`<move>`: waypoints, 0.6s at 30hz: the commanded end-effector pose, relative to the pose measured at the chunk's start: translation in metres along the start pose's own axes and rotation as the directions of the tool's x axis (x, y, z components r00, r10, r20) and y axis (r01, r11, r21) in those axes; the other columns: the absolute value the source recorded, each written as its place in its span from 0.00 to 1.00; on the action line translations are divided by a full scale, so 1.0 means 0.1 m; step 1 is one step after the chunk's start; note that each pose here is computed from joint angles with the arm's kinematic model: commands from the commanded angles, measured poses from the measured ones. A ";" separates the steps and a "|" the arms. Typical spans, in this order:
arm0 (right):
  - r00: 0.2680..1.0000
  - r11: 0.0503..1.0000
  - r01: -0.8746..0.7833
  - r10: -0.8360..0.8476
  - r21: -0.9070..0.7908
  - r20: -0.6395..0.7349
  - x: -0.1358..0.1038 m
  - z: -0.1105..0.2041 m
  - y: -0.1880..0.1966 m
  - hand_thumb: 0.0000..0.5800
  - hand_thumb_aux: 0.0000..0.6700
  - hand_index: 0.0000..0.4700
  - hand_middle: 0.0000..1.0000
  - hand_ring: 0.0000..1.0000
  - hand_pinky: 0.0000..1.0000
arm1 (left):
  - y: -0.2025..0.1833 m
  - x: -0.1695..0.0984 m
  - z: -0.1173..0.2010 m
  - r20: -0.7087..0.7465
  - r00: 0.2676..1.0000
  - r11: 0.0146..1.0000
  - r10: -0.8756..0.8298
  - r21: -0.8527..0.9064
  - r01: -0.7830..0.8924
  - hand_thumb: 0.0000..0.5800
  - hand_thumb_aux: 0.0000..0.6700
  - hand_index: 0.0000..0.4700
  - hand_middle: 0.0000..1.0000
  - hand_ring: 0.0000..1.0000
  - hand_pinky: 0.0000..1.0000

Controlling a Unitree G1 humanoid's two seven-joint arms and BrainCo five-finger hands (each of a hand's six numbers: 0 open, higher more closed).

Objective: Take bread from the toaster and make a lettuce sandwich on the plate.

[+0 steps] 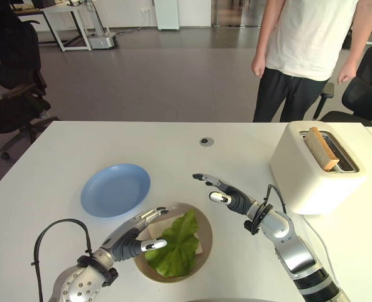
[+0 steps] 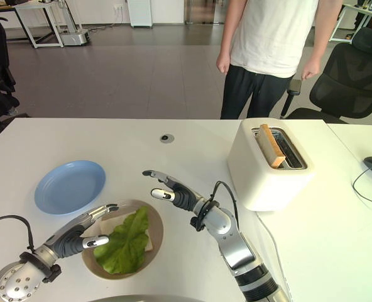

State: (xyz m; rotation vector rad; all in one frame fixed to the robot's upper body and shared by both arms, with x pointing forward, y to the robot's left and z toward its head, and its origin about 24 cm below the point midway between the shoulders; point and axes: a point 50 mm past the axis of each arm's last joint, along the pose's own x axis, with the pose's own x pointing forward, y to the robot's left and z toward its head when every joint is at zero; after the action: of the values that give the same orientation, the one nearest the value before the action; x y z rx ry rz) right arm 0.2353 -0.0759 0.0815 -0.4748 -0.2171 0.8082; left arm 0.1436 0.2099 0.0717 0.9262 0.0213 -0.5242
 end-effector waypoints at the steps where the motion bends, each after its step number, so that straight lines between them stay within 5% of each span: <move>1: 1.000 1.000 -0.005 0.005 -0.021 -0.007 -0.02 0.00 -0.01 0.00 0.00 0.00 0.00 0.00 0.00 | 0.00 -0.01 0.02 -0.002 1.000 1.000 -0.014 0.015 0.014 0.00 0.00 0.00 0.00 0.00 0.00; 7: 0.980 0.940 0.189 -0.163 -0.285 0.113 -0.31 0.32 -0.53 0.00 0.00 0.00 0.00 0.00 0.00 | 0.03 0.17 0.21 0.157 0.979 0.985 0.130 -0.131 -0.110 0.00 0.00 0.00 0.00 0.00 0.00; 12: 0.892 0.614 0.409 -0.424 -0.675 0.155 -0.82 0.61 -1.30 0.00 0.00 0.00 0.00 0.00 0.00 | 0.01 0.24 0.41 0.322 0.876 0.856 0.360 -0.486 -0.173 0.00 0.00 0.00 0.00 0.00 0.00; 18: 0.747 0.493 0.346 -0.659 -0.798 -0.084 -1.40 0.17 -1.77 0.00 0.00 0.00 0.00 0.00 0.00 | -0.10 0.30 0.45 0.376 0.849 0.816 0.372 -0.568 -0.106 0.00 0.00 0.00 0.00 0.00 0.00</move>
State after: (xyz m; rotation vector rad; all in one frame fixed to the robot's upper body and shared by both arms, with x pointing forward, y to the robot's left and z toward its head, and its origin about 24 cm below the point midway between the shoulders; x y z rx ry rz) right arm 0.2465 -0.2600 0.1925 -1.2539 -0.4068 -0.0144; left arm 0.1565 0.1604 0.0882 0.2493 -0.3883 -0.4425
